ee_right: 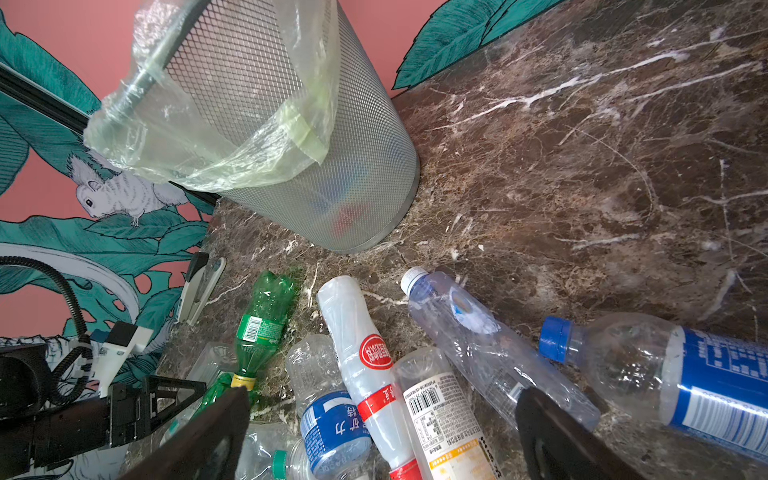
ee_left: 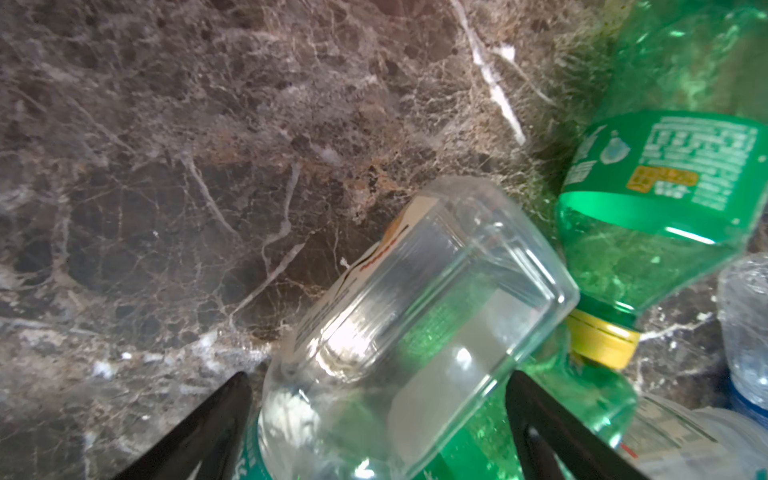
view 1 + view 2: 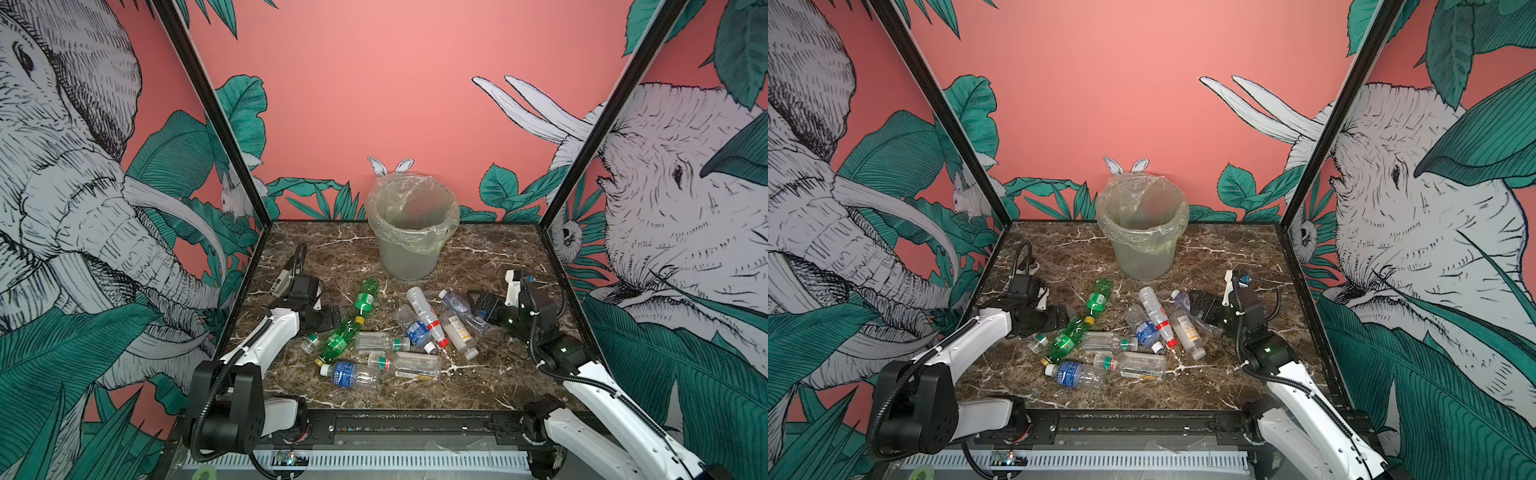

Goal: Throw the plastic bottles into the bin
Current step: 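Lower the left gripper onto the clear square plastic bottle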

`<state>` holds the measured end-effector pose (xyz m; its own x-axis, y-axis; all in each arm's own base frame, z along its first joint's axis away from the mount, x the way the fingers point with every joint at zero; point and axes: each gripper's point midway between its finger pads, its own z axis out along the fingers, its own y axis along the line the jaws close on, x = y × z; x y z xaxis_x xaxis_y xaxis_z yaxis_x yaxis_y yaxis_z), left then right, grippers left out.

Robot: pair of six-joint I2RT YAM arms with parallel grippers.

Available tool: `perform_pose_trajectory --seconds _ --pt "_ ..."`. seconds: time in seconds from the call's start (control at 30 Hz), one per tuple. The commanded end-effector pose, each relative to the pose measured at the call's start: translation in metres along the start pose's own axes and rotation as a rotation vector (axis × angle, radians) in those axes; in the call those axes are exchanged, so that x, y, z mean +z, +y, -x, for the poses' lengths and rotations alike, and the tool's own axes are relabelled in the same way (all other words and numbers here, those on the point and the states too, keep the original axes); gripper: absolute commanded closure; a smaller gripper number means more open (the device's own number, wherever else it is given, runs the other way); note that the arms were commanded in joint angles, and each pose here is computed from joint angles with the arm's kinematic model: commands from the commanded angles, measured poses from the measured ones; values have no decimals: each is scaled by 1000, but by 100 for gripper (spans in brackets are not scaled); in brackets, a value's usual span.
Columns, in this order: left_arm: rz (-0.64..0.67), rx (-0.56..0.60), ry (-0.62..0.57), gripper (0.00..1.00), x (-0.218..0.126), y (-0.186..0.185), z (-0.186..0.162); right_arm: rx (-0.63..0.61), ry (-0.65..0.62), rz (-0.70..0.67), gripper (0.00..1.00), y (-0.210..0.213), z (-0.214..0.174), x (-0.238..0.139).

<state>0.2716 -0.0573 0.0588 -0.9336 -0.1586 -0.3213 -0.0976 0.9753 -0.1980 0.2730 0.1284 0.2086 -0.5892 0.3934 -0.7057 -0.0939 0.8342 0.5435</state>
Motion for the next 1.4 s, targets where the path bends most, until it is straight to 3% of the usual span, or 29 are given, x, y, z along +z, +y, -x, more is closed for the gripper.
perform_pose_trajectory --seconds 0.0,0.37,1.07,1.37 --pt "25 11 -36 5 1 1 14 17 -30 1 1 0 5 2" --pt "76 6 -46 8 16 5 37 23 -19 1 1 1 6 4" --pt "105 1 -24 34 25 10 37 43 15 -10 1 -3 0 14" --pt "166 8 -78 43 10 18 48 58 17 -13 1 -5 0 16"
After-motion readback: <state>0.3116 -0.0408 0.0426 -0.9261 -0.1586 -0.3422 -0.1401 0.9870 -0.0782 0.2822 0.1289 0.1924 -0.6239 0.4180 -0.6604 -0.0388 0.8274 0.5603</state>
